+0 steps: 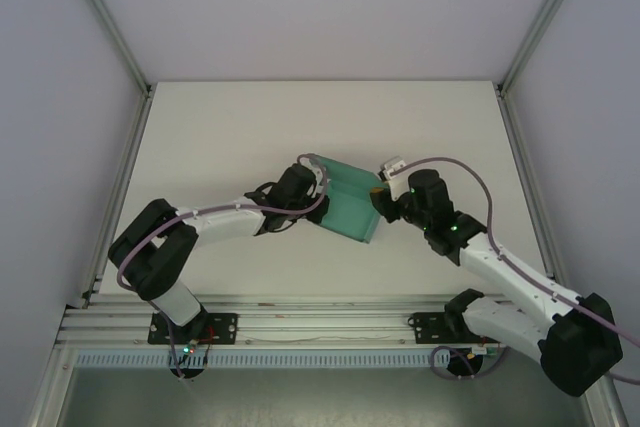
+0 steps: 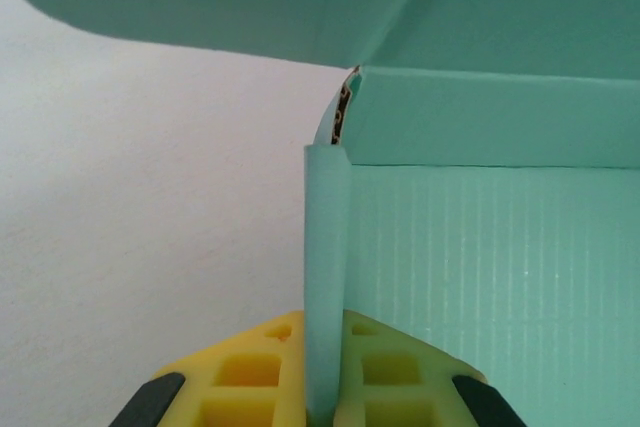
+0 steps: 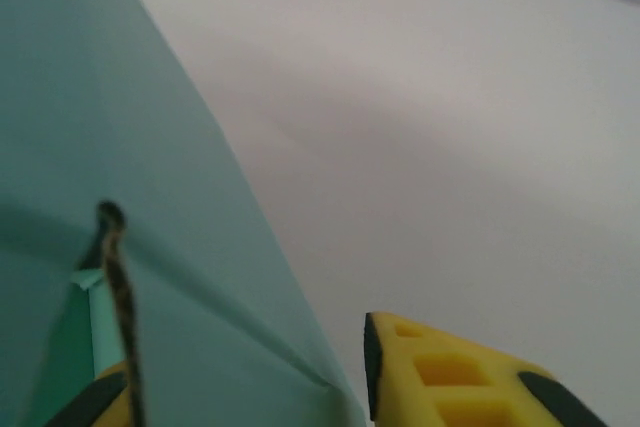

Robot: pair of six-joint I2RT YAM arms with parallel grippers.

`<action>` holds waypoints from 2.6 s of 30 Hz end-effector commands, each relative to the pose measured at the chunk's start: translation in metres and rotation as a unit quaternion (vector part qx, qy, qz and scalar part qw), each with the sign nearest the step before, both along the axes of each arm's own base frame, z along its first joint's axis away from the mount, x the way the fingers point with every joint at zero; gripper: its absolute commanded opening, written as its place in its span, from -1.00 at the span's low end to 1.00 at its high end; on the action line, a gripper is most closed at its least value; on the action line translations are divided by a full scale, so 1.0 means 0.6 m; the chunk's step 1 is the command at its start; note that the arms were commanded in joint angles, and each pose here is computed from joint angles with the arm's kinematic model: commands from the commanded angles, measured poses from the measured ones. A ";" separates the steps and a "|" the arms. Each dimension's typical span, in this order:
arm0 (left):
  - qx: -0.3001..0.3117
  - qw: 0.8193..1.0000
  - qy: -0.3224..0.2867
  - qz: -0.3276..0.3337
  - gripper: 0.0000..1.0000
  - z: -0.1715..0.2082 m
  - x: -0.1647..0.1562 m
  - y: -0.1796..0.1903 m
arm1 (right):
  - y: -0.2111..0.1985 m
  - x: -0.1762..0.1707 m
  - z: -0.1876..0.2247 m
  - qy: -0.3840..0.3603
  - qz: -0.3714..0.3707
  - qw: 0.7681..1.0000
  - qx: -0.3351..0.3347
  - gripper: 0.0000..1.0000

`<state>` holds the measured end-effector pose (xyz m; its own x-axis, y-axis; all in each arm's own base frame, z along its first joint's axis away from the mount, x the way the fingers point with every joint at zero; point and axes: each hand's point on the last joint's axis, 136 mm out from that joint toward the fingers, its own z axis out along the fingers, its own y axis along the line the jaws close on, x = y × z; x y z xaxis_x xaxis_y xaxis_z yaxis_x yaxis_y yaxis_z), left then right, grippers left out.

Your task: Assemble paper box

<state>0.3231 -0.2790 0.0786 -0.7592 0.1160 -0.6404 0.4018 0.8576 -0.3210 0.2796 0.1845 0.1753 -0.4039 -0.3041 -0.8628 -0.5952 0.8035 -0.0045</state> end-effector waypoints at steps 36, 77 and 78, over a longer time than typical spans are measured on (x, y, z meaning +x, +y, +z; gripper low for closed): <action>0.104 0.988 -0.072 0.087 -0.26 0.047 0.022 0.011 | 0.056 -0.017 0.001 0.047 0.101 0.994 0.009 -1.00; 0.064 0.991 0.100 0.056 -0.38 -0.073 -0.028 0.120 | 0.093 -0.008 -0.012 -0.010 0.228 0.973 -0.018 -1.00; 0.076 0.990 0.104 0.060 -0.39 -0.080 -0.027 0.125 | 0.092 -0.006 -0.012 -0.011 0.226 0.974 -0.020 -1.00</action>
